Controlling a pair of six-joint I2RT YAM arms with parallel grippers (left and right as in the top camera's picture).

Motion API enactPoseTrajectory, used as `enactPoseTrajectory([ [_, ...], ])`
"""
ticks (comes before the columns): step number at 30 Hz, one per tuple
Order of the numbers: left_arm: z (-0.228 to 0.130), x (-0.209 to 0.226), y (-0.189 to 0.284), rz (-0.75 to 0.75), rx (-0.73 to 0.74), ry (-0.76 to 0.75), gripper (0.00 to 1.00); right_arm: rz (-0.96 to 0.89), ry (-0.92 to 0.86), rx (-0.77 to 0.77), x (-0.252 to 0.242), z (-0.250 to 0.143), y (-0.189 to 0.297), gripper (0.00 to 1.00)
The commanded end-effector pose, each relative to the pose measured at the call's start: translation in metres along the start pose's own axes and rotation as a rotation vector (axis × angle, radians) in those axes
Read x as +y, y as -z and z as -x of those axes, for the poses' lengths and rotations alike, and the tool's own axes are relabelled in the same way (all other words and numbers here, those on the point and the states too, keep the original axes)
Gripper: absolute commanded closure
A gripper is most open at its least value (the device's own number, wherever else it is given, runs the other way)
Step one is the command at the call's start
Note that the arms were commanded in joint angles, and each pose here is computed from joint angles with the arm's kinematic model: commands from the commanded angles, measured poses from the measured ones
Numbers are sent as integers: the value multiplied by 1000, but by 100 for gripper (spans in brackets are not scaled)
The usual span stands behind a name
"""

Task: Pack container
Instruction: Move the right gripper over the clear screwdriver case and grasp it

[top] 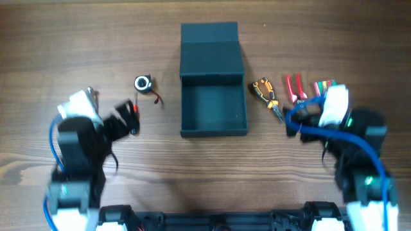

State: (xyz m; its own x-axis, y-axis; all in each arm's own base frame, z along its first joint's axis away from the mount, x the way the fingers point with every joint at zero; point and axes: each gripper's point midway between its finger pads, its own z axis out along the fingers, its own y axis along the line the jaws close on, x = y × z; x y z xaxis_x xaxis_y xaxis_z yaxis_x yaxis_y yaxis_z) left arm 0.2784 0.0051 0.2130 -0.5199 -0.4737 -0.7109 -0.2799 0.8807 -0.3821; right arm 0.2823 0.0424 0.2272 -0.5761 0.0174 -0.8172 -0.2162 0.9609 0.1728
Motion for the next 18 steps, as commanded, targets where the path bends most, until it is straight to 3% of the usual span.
enactPoseTrajectory([
  [1,51,-1,-14,113,71,-6,0,142,-8,7,25,61,5,0],
  [5,82,-6,-38,146,111,-15,0,149,-75,78,23,70,-3,0],
  [12,83,-4,-62,155,131,-14,0,-81,-270,138,-65,55,-31,0],
  [18,87,-6,-64,149,116,-14,0,-271,-174,318,-155,5,-62,0],
])
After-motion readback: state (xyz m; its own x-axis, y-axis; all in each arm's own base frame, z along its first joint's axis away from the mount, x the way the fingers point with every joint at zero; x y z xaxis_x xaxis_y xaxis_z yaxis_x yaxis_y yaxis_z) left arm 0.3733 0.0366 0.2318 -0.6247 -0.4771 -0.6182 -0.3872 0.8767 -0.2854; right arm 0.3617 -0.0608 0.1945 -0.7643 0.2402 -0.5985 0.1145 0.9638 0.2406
